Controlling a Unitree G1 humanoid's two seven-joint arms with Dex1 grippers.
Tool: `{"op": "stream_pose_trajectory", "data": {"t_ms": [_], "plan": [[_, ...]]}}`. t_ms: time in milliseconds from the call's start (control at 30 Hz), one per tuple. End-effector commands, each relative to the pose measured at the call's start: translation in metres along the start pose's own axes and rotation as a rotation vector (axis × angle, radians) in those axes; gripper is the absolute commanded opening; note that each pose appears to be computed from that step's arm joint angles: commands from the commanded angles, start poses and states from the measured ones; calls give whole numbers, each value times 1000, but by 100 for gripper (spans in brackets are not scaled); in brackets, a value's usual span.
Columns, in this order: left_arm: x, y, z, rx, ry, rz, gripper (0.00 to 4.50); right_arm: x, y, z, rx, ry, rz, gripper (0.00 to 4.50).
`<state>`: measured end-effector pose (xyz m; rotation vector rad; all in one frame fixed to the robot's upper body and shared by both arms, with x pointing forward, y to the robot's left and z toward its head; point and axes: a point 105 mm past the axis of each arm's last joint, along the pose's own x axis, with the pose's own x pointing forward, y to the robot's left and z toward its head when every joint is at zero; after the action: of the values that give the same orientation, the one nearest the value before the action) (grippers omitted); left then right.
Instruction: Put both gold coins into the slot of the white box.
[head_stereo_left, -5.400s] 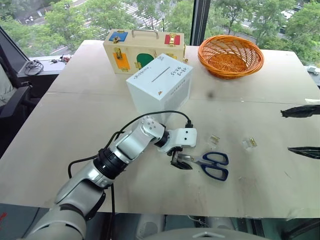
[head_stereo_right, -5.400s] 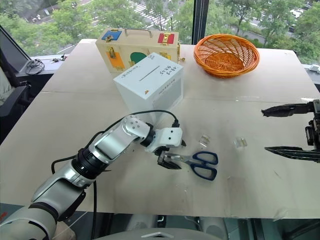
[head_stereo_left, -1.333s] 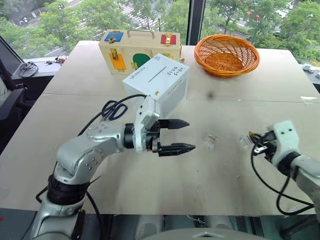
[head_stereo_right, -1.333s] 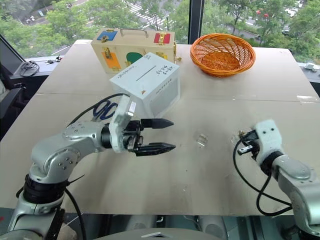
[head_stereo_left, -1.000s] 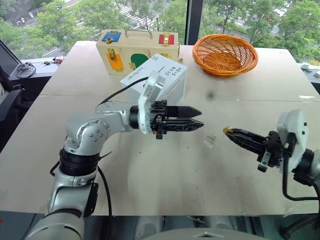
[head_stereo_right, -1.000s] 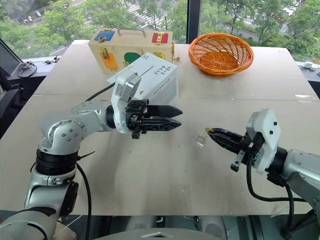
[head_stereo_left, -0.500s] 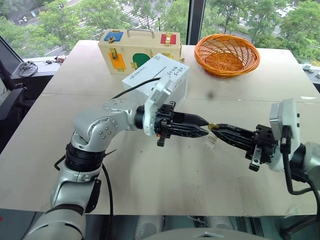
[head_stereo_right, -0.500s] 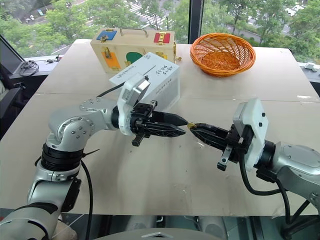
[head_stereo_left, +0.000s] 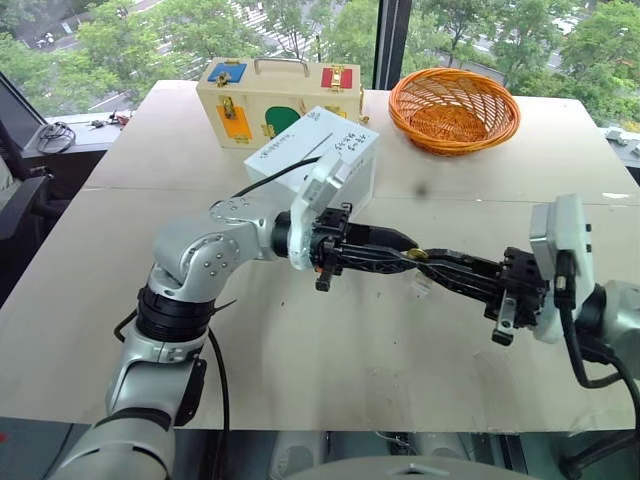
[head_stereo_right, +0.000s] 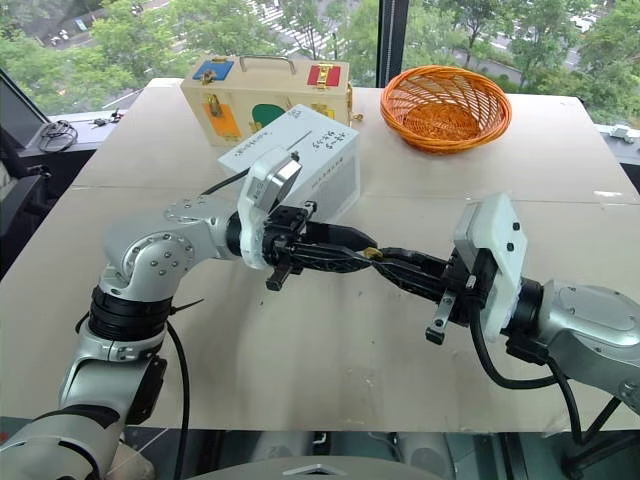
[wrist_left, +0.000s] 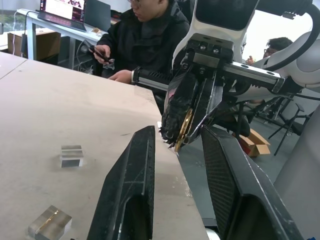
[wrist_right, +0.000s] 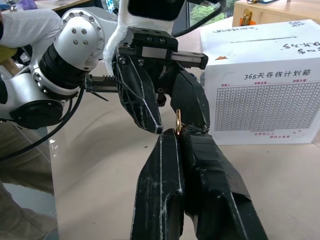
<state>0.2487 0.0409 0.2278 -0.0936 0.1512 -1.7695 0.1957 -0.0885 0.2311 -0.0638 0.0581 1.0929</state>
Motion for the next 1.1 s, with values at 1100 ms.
{"op": "stream_pose_trajectory", "data": {"t_ms": [1100], "plan": [[-5,-13,9,-57,-30,-67,160,-6,13,4,1,-24,47,0]]}}
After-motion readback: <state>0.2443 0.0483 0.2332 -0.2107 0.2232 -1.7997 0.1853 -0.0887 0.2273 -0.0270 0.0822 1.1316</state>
